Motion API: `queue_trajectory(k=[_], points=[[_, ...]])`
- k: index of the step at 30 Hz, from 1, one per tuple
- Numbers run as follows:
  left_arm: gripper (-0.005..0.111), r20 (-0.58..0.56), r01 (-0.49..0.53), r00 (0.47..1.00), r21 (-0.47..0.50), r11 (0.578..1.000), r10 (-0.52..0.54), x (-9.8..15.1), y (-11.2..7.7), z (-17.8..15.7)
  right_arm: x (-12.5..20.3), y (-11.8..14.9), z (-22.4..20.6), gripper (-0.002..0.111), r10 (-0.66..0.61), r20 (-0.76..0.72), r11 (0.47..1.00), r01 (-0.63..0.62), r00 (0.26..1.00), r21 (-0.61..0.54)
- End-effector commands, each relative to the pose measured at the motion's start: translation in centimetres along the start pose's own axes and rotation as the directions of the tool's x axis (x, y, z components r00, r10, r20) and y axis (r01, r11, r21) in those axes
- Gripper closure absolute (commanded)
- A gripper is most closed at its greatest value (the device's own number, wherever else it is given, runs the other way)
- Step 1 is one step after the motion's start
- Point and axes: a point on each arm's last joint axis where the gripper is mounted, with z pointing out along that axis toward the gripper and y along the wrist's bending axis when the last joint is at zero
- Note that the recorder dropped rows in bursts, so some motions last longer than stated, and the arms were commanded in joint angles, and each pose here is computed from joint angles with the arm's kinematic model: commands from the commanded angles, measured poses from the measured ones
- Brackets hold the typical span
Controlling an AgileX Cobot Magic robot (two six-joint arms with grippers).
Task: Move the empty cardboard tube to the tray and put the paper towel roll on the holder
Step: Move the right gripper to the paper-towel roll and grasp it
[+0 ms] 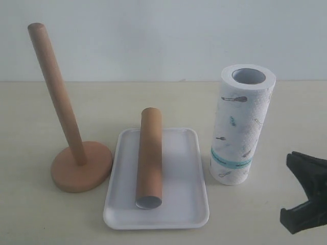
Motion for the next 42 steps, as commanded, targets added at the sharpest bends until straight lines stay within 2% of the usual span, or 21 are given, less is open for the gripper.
queue_trajectory(k=[1,5,7,8,9,10,12,13,17,28,33,42], points=[[0.103,0.0,0.007,1.0,-0.002,1.0,-0.007,0.1,0.0,0.0,-1.4,1.0,0.9,0.108,-0.045,0.059,0.995,0.05,0.997,-0.085],[0.103,0.0,0.007,1.0,-0.002,1.0,-0.007,0.1,0.0,0.0,-1.5,1.2,1.3,0.106,-0.035,0.053,0.994,0.04,0.998,-0.099],[0.103,0.0,0.007,1.0,-0.002,1.0,-0.007,0.1,0.0,0.0,-1.5,1.2,1.3,0.09,0.002,0.044,0.994,0.003,0.999,-0.105],[0.103,0.0,0.007,1.0,-0.002,1.0,-0.007,0.1,0.0,0.0,-1.5,1.2,1.3,0.073,0.015,0.043,0.994,-0.01,0.999,-0.106],[0.103,0.0,0.007,1.0,-0.002,1.0,-0.007,0.1,0.0,0.0,-1.5,1.2,1.3,0.061,0.015,0.043,0.994,-0.01,0.999,-0.106],[0.103,0.0,0.007,1.0,-0.002,1.0,-0.007,0.1,0.0,0.0,-1.5,1.2,1.3,0.041,0.016,0.043,0.994,-0.012,0.999,-0.104],[0.103,0.0,0.007,1.0,-0.002,1.0,-0.007,0.1,0.0,0.0,-1.5,1.2,1.3,0.023,0.027,0.042,0.994,-0.023,0.999,-0.105],[0.103,0.0,0.007,1.0,-0.002,1.0,-0.007,0.1,0.0,0.0,-1.5,1.2,1.3,0.021,0.041,0.04,0.994,-0.036,0.998,-0.105],[0.103,0.0,0.007,1.0,-0.002,1.0,-0.007,0.1,0.0,0.0,-1.5,1.2,1.3,0.02,0.129,0.033,0.986,-0.124,0.991,-0.109],[0.103,0.0,0.007,1.0,-0.002,1.0,-0.007,0.1,0.0,0.0,-1.5,1.2,1.3,0.02,0.126,0.033,0.987,-0.122,0.991,-0.109],[0.103,0.0,0.007,1.0,-0.002,1.0,-0.007,0.1,0.0,0.0,-1.8,1.2,1.3,0.02,0.001,0.073,0.995,0.006,0.997,-0.102],[0.103,0.0,0.007,1.0,-0.002,1.0,-0.007,0.1,0.0,0.0,-2.5,1.1,1.2,0.02,0.01,0.158,0.995,0.006,0.987,-0.099]])
